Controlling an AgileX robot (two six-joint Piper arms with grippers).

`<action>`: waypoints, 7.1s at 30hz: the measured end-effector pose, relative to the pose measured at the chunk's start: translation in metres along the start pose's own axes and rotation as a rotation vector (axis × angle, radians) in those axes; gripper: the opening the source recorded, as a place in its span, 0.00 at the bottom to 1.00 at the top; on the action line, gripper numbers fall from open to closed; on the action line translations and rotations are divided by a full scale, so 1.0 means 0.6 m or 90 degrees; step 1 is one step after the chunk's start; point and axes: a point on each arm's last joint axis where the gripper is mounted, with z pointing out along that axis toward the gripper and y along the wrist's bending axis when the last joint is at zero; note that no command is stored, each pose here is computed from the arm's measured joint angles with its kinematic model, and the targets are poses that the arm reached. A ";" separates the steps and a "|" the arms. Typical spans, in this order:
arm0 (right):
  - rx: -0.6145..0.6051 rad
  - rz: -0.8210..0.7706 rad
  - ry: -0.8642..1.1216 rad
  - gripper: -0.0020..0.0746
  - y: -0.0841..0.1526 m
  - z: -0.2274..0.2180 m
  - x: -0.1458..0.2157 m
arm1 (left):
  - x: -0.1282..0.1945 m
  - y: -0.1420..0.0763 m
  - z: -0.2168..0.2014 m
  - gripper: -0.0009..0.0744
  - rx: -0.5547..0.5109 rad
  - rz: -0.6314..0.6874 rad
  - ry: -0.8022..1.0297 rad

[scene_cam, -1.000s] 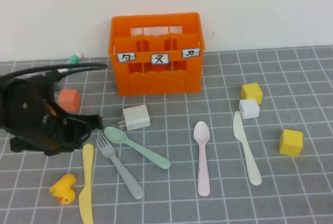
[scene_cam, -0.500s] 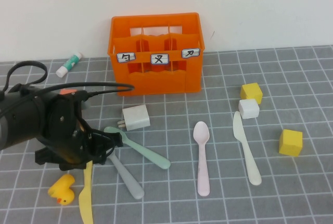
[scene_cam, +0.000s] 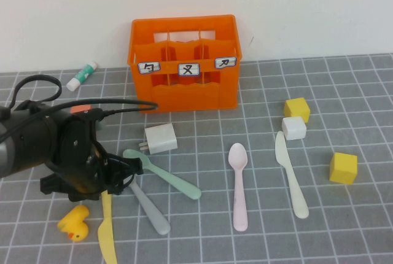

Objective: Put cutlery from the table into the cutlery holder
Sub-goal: Pick up the knife, then place the knife on the box, then pick up the fork

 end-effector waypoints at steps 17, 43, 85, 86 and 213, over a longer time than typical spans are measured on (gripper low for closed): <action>0.001 0.000 -0.001 0.02 0.000 0.000 0.000 | -0.005 0.001 -0.004 0.18 -0.001 0.031 -0.023; 0.001 -0.001 -0.001 0.02 0.000 0.000 0.000 | -0.042 -0.033 -0.351 0.18 0.410 0.225 -0.749; 0.007 -0.001 -0.011 0.02 -0.002 0.000 -0.003 | -0.124 -0.122 -0.195 0.18 0.625 0.245 -0.872; 0.007 -0.001 -0.011 0.02 -0.002 0.000 -0.003 | -0.132 -0.129 -0.191 0.18 0.633 0.249 -0.873; 0.007 -0.003 -0.022 0.02 -0.001 0.002 -0.002 | -0.020 -0.023 -0.096 0.01 0.181 1.145 -0.003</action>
